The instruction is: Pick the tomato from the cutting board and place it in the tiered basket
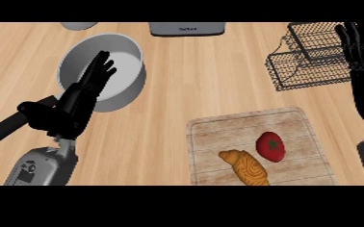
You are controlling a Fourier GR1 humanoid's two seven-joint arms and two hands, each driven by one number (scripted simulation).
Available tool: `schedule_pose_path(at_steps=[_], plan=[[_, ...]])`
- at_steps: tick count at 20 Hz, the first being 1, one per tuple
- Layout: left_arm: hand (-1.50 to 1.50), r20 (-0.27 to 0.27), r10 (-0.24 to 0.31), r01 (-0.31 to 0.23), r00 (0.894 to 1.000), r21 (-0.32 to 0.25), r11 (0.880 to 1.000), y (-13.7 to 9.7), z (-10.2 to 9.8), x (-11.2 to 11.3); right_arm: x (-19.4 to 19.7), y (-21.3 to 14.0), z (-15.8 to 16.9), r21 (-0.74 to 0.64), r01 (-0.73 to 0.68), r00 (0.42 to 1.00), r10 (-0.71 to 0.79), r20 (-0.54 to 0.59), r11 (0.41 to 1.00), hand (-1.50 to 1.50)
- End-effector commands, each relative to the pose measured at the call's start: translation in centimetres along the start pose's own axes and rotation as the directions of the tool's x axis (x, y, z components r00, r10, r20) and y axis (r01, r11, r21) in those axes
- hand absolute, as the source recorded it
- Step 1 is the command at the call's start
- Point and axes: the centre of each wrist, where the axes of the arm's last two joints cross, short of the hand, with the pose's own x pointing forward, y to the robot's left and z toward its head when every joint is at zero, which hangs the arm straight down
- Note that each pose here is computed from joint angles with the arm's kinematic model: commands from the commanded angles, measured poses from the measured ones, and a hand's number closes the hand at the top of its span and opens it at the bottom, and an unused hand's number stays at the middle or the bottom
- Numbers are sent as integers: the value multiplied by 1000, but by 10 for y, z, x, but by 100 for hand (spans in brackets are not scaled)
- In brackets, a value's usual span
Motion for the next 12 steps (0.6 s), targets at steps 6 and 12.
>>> schedule_pose_path(at_steps=[6,12], plan=[[0,7,-135,128,991,276,953,15,7,-19,-25,-33,79,-463,368,913,-408,14,806,150],[0,-39,-96,102,995,226,969,-12,19,-37,-54,-7,128,-499,633,666,-745,-40,592,-150]])
